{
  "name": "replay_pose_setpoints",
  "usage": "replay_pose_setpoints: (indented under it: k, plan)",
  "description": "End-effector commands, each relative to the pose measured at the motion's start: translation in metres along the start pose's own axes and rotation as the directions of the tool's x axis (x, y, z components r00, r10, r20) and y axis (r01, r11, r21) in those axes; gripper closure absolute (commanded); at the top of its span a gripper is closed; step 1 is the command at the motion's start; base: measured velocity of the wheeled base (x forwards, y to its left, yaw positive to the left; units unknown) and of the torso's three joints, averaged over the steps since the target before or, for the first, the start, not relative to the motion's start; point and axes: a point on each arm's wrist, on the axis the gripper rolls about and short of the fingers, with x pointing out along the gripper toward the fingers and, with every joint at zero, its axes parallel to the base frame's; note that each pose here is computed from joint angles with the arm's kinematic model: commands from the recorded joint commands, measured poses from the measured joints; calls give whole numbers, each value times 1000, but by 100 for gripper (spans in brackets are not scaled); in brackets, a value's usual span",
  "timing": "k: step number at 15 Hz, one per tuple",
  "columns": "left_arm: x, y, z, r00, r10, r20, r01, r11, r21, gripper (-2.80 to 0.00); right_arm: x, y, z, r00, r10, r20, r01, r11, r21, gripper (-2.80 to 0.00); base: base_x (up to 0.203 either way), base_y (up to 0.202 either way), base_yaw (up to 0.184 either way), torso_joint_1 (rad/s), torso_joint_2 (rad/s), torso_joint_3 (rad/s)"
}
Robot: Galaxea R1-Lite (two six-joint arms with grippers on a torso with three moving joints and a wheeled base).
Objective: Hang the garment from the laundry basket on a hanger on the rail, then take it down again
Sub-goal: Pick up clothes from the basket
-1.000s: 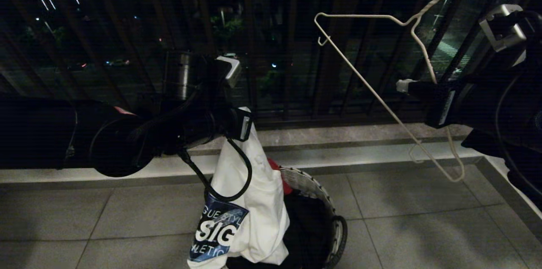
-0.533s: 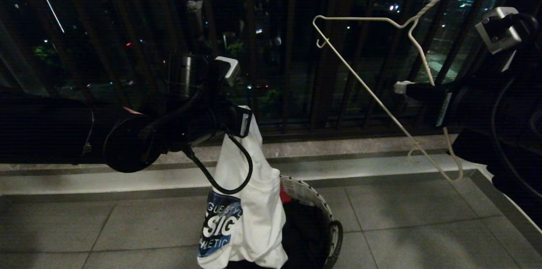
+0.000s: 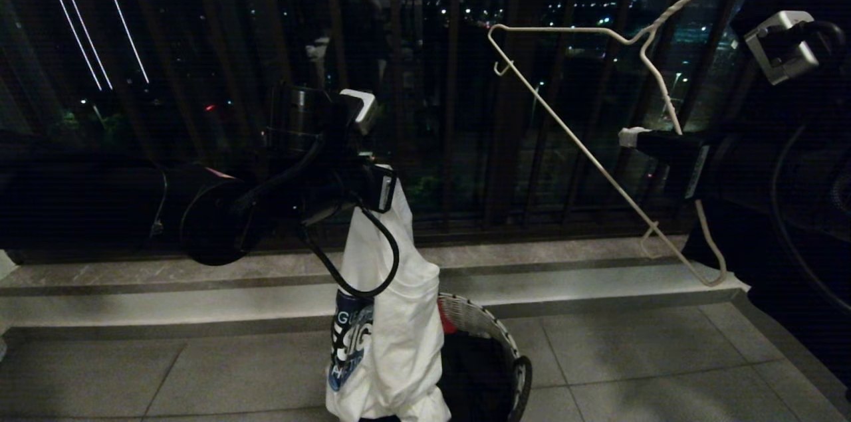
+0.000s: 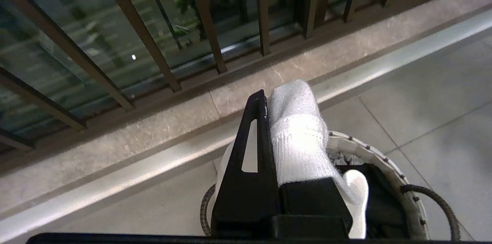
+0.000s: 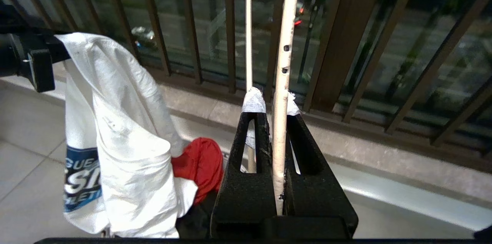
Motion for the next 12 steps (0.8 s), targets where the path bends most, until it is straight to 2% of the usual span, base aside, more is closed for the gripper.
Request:
replay_pose_setpoints:
  k: [1,4,8,12]
  plan:
    - [4,0,-2,1000,4,-5,-4,1000,0,0,1,0,0,1000,0,1,0,1000,0,0,0,0,0,2,2,202]
    - [3,0,-3,1000,3,-6,-4,1000,-1,0,1,0,0,1000,0,1,0,1000,0,0,0,0,0,0,-2,156]
    - [3,0,-10,1000,2,-30,-2,1000,3,0,1,0,-1,1000,0,-1,0,1000,0,0,0,0,0,0,-14,19]
    - [1,1,-7,1000,2,-20,-2,1000,3,0,2,0,-3,1000,1,-17,-1,1000,-4,0,0,0,0,5,16,40]
